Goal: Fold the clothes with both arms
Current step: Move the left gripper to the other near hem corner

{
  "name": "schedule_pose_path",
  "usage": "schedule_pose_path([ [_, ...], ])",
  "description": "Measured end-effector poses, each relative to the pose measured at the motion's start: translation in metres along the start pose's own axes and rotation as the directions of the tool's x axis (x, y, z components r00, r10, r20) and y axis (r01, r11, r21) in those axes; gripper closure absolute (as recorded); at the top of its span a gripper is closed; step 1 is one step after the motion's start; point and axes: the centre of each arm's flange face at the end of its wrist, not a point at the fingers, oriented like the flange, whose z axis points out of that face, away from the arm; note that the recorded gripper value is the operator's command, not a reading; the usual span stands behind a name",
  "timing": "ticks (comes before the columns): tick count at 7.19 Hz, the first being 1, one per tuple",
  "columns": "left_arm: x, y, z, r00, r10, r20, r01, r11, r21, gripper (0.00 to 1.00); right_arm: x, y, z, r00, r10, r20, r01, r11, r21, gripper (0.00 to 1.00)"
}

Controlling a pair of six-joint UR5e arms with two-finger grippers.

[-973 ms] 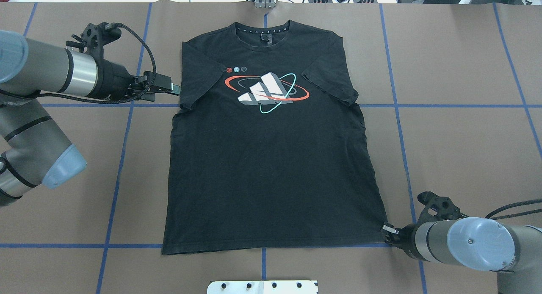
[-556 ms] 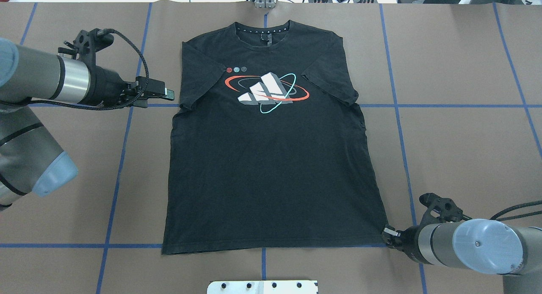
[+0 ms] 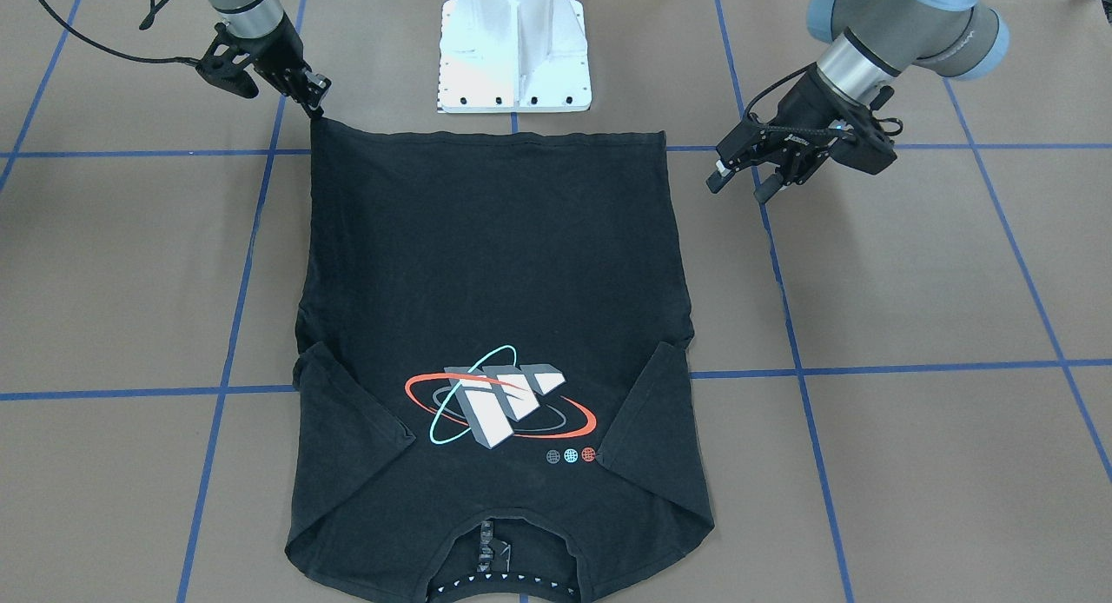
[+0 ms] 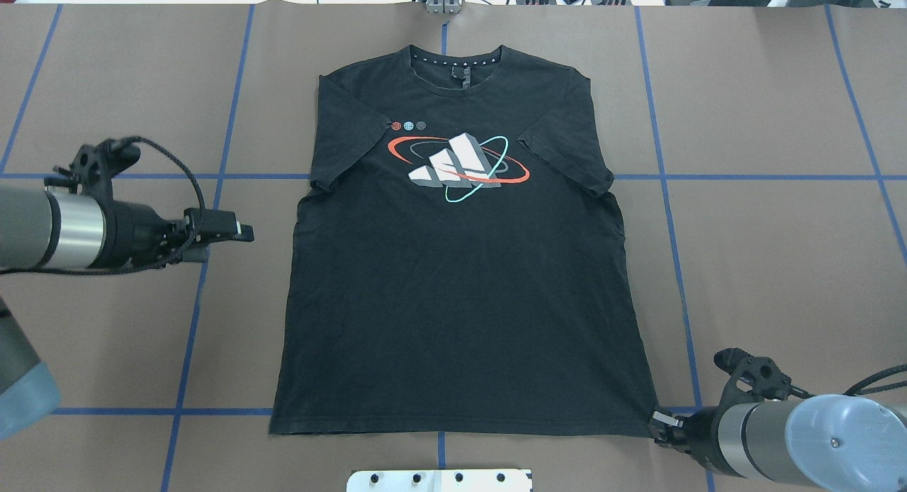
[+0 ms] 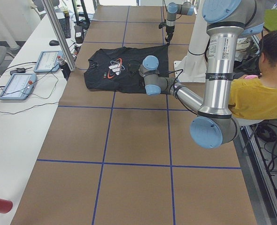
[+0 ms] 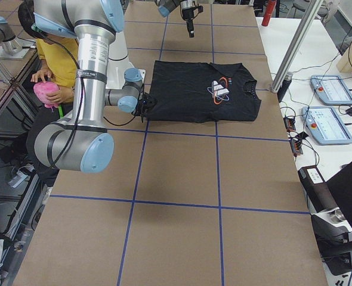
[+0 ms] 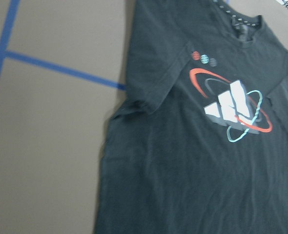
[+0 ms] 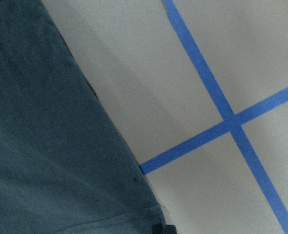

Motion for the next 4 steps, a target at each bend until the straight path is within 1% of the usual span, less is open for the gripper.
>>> schedule_pose_path([
  [1,-0.004,0.022,0.013,0.998,-0.050,0.024,0.050,0.999,-0.010,0.04,0.000,0.005,0.000,1.000,0.000,0.001,0.000,1.000,-0.007,1.00],
  [2,-0.003,0.050,0.029,0.993,-0.098,0.063,0.099,0.995,-0.019,0.08,0.000,0.007,0.000,1.000,-0.001,0.001,0.001,1.000,-0.010,1.00],
  [3,-0.001,0.079,0.044,0.984,-0.131,0.121,0.135,0.991,-0.025,0.10,0.000,0.008,-0.001,1.000,-0.001,0.001,0.001,1.000,-0.011,1.00],
  [4,-0.001,0.104,0.057,0.973,-0.145,0.177,0.151,0.988,-0.022,0.17,0.000,0.008,-0.001,1.000,-0.001,0.002,0.001,1.000,-0.010,1.00],
])
